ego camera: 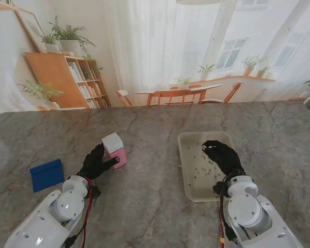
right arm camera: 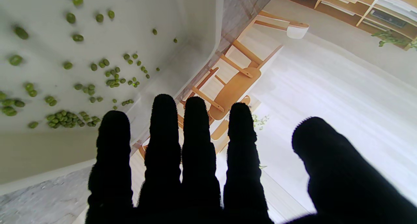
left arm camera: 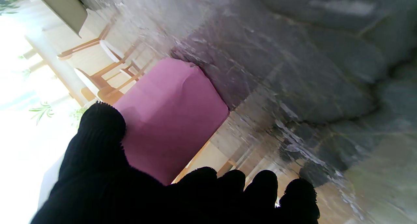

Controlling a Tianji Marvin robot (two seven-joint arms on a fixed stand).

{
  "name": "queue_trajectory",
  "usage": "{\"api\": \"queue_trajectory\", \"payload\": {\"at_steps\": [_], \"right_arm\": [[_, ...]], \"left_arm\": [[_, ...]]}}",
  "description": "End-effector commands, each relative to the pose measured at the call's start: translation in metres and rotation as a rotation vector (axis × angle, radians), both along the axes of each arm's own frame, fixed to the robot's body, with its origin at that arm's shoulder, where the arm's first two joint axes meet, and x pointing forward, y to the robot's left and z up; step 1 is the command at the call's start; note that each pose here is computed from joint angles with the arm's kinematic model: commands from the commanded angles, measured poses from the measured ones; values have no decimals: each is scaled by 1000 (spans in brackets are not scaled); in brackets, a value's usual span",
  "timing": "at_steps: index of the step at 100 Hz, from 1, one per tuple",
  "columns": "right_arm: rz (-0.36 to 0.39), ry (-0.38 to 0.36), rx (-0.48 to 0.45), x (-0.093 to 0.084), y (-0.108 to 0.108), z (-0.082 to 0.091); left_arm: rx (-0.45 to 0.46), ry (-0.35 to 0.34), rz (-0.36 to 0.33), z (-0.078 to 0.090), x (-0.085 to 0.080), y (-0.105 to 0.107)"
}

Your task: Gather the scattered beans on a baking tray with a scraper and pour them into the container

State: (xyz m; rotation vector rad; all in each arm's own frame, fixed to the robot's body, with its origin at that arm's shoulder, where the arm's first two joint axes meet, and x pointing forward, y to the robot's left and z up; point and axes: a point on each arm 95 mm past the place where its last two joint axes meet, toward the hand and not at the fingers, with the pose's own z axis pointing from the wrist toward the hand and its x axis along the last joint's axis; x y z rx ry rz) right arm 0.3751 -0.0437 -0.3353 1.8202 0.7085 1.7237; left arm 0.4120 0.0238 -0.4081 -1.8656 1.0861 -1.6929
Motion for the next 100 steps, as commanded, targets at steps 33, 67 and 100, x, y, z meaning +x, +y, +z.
{"api": "queue_trajectory", "payload": {"at_steps": [33, 67, 100], "right_arm": [[4, 15, 1, -1, 0, -1], [-13, 11, -2, -2, -4, -1], [-31, 7, -4, -5, -7, -1]], "left_arm": [[-96, 35, -30, -15, 1, -2], [-144, 38, -44, -23, 1, -9], [-189, 7, -5, -26, 5, -15]]}}
